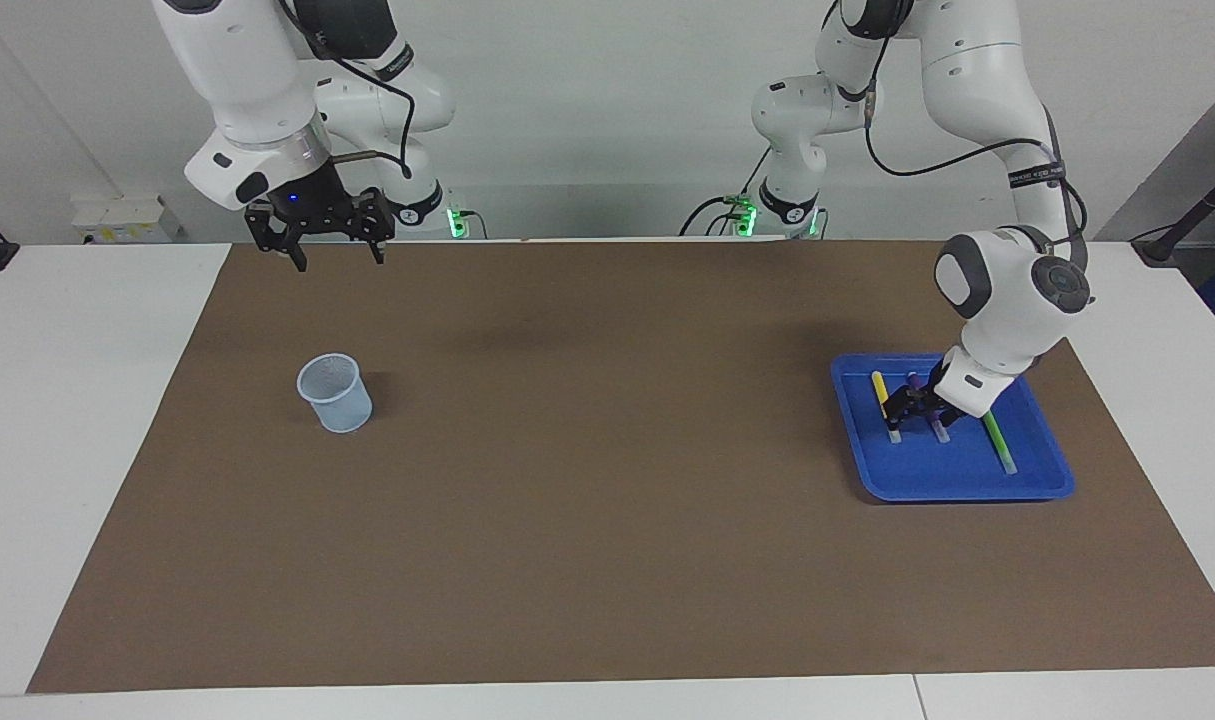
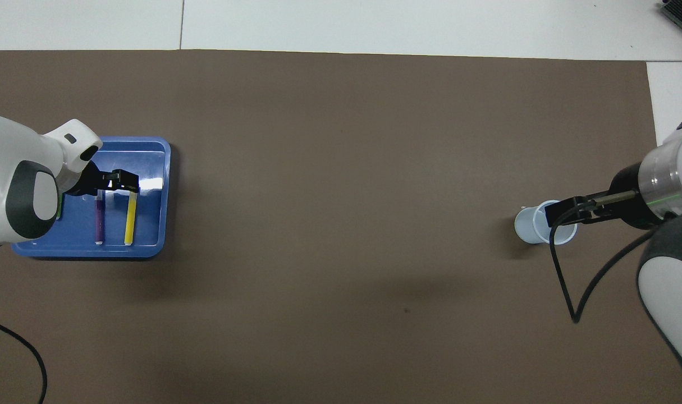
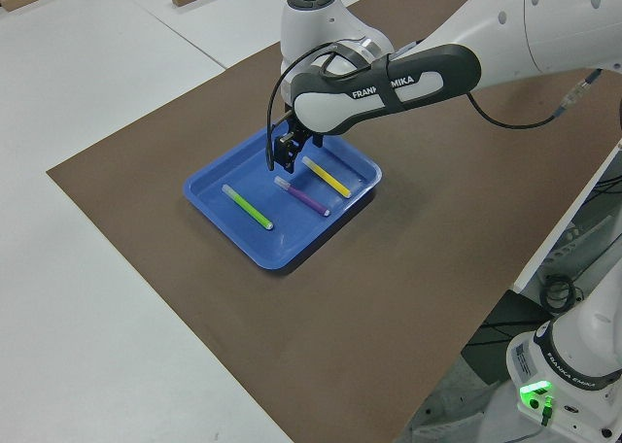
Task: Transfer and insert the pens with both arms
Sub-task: 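Grasp the yellow pen with the left gripper, then lift the yellow pen with the left gripper while the right gripper approaches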
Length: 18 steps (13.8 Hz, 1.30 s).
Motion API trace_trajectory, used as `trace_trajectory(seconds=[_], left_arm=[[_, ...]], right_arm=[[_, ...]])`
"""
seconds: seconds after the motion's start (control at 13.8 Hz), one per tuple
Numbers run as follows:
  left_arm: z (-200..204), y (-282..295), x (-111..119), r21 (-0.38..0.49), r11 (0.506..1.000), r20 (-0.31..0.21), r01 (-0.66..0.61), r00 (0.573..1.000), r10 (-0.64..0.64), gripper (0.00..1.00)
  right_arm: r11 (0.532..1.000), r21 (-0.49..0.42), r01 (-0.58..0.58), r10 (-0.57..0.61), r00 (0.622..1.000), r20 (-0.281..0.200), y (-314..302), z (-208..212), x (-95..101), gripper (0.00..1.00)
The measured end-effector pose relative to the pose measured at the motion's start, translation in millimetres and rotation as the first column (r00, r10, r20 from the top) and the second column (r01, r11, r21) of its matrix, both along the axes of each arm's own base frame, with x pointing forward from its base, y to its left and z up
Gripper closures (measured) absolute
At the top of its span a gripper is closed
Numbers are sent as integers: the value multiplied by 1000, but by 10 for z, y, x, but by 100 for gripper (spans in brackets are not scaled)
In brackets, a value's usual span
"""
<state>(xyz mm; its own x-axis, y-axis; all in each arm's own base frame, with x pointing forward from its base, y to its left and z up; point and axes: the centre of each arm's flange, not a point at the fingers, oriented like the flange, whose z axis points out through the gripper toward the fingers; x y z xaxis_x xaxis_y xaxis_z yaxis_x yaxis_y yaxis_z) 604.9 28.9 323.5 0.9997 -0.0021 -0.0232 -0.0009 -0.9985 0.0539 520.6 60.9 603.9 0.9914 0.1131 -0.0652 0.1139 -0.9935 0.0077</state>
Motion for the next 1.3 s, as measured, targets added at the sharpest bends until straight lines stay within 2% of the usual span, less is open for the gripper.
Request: trace_trajectory(seconds=[0.22, 0.29, 0.36, 0.51, 0.58, 0.65, 0.87, 0.94, 1.01, 1.3], left_arm=[[-147, -23, -68, -3, 1000, -29, 5, 1000, -5, 2], [-181, -31, -87, -3, 1000, -32, 6, 999, -7, 10], [-201, -43, -99, -4, 1000, -34, 8, 999, -9, 10], [-212, -64, -105, -4, 1000, -35, 12, 999, -12, 20], [-216, -67, -108, -4, 1000, -35, 13, 999, -13, 20], [-224, -69, -112, -4, 1000, -35, 13, 999, -13, 29], [-226, -4, -128, 8, 1000, -19, 9, 1000, -8, 69], [-226, 31, -142, 12, 1000, -12, 5, 1000, -5, 79], [-225, 28, -155, 13, 1000, -5, 7, 1000, -7, 83], [-226, 25, -169, 14, 1000, 3, 7, 1000, -7, 83]], right_arm=[[1000, 0, -1, 1, 1000, -3, 6, -14, -3, 0], [1000, 4, -1, 1, 1000, -4, 11, -18, -4, 0], [1000, 17, 0, 0, 1000, -6, 24, -20, -9, 0], [1000, 29, 1, 0, 1000, -8, 37, -20, -17, 0], [1000, 30, 1, 0, 1000, -9, 38, -20, -22, 0], [1000, 31, 1, 0, 1000, -9, 38, -21, -27, 0], [999, 34, 1, -1, 1000, -10, 41, -23, -42, 0], [999, 35, 1, -1, 1000, -10, 42, -22, -44, 0], [999, 39, 0, 0, 1000, -11, 50, -23, -46, 0], [999, 47, -17, 18, 1000, -12, 154, -23, -61, 0]])
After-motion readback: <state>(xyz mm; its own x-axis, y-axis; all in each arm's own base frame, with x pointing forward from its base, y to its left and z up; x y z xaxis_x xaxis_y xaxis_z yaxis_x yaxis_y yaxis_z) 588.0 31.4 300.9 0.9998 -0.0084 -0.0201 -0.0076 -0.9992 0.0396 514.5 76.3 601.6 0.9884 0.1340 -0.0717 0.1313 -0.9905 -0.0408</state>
